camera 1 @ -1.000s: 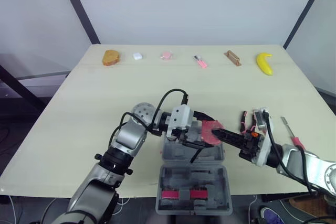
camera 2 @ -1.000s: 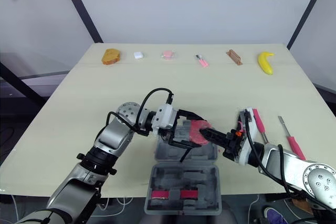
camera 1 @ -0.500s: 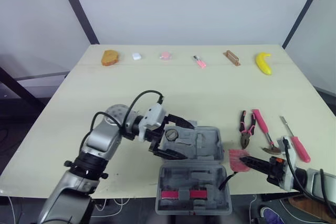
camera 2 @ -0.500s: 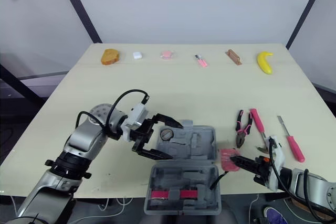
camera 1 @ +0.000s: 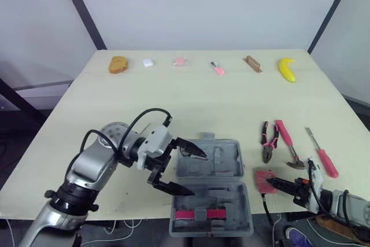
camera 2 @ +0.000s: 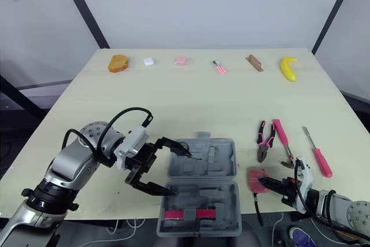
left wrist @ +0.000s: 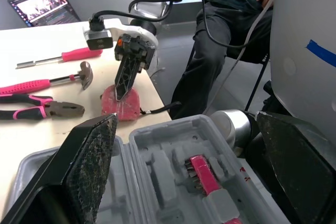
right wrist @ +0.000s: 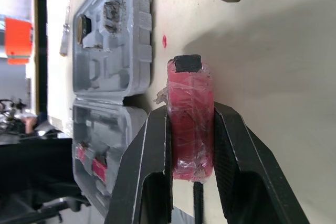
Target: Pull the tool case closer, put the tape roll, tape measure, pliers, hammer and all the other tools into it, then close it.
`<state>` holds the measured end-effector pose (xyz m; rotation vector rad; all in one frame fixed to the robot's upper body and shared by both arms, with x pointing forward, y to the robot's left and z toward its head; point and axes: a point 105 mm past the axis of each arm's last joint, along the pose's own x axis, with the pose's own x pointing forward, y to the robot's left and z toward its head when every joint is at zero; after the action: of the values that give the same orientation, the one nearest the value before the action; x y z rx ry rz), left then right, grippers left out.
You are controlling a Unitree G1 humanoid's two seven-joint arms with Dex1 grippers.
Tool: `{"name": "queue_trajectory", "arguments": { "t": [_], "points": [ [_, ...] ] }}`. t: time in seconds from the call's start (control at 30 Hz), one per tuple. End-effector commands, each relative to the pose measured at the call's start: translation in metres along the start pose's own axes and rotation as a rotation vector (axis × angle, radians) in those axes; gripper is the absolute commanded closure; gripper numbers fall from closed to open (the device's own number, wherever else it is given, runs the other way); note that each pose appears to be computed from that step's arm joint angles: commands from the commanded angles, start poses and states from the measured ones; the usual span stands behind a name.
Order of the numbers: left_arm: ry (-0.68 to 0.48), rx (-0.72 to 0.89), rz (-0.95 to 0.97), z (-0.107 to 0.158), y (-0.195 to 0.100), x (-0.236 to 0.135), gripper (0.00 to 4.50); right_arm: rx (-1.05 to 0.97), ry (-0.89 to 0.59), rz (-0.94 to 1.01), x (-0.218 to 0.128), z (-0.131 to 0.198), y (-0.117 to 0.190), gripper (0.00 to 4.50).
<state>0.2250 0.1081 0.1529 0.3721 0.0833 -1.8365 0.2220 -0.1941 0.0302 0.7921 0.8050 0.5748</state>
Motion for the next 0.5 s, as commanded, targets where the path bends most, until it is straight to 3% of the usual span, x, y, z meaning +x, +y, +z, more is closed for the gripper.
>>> {"name": "queue_trajectory", "arguments": {
  "t": [0.03, 0.1, 0.27, 0.43, 0.5],
  "points": [
    [-0.007, 0.040, 0.008, 0.010, -0.003, -0.002, 0.00, -0.010, 0.027, -0.029, -0.002, -0.008, -0.004, 2.89],
    [-0.008, 0.040, 0.011, 0.010, -0.003, -0.003, 0.00, -0.016, 0.027, -0.029, -0.007, -0.009, -0.004, 2.34],
    [-0.010, 0.043, 0.017, 0.011, -0.002, -0.003, 0.00, -0.130, 0.037, -0.080, -0.033, -0.005, -0.008, 0.09],
    [-0.013, 0.042, 0.019, 0.011, -0.001, -0.005, 0.00, -0.364, 0.018, -0.118, -0.053, 0.010, -0.010, 0.09],
    [-0.022, 0.045, 0.021, 0.012, -0.001, -0.006, 0.00, -0.588, 0.045, -0.152, -0.058, 0.016, -0.012, 0.09]
  ]
}}
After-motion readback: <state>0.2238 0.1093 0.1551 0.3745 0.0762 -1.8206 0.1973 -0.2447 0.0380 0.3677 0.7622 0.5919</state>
